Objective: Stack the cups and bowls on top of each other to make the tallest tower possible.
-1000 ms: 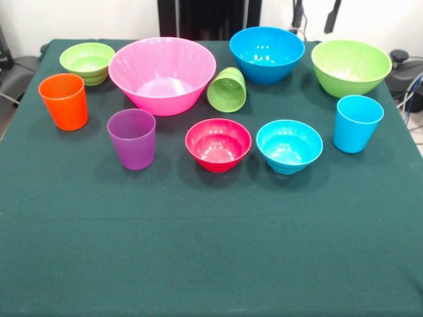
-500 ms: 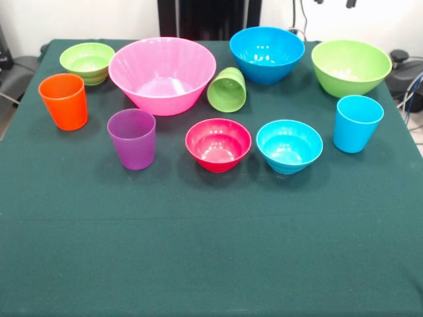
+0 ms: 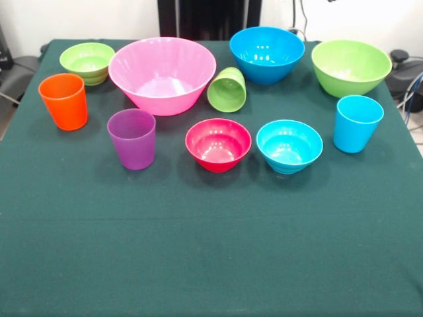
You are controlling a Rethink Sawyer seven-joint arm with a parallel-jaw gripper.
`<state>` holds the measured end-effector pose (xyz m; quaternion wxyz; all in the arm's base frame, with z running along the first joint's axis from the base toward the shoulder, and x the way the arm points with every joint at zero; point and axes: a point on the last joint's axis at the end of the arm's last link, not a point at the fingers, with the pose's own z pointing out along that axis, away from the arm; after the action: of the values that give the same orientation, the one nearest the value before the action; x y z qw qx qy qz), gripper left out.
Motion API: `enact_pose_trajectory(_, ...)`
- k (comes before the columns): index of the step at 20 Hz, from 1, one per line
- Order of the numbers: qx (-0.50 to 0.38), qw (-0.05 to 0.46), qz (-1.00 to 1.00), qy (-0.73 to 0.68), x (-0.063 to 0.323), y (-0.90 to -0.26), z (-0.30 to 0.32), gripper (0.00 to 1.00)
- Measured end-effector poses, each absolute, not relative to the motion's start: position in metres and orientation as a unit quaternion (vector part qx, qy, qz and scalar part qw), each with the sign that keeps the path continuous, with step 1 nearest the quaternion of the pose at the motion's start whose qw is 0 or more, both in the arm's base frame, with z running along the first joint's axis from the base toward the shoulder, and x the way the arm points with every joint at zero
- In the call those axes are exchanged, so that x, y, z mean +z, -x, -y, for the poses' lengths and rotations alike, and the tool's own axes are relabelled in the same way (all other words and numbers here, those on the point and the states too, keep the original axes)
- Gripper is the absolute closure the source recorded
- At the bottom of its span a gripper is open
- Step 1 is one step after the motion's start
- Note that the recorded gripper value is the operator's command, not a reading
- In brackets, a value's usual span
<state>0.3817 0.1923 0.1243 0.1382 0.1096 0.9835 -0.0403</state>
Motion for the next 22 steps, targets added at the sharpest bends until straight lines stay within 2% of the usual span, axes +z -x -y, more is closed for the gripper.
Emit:
enact_pose_trajectory(7,-0.057,0.177,-0.977,-0.104,0.115,-0.366,-0.177,0.0)
enact_pose_trajectory(11,-0.069,0.193,-0.973,-0.105,0.095,-0.368,-0.16,0.0)
enact_pose_trajectory(22,-0.098,0.182,-0.973,-0.104,0.042,-0.378,-0.129,0.0)
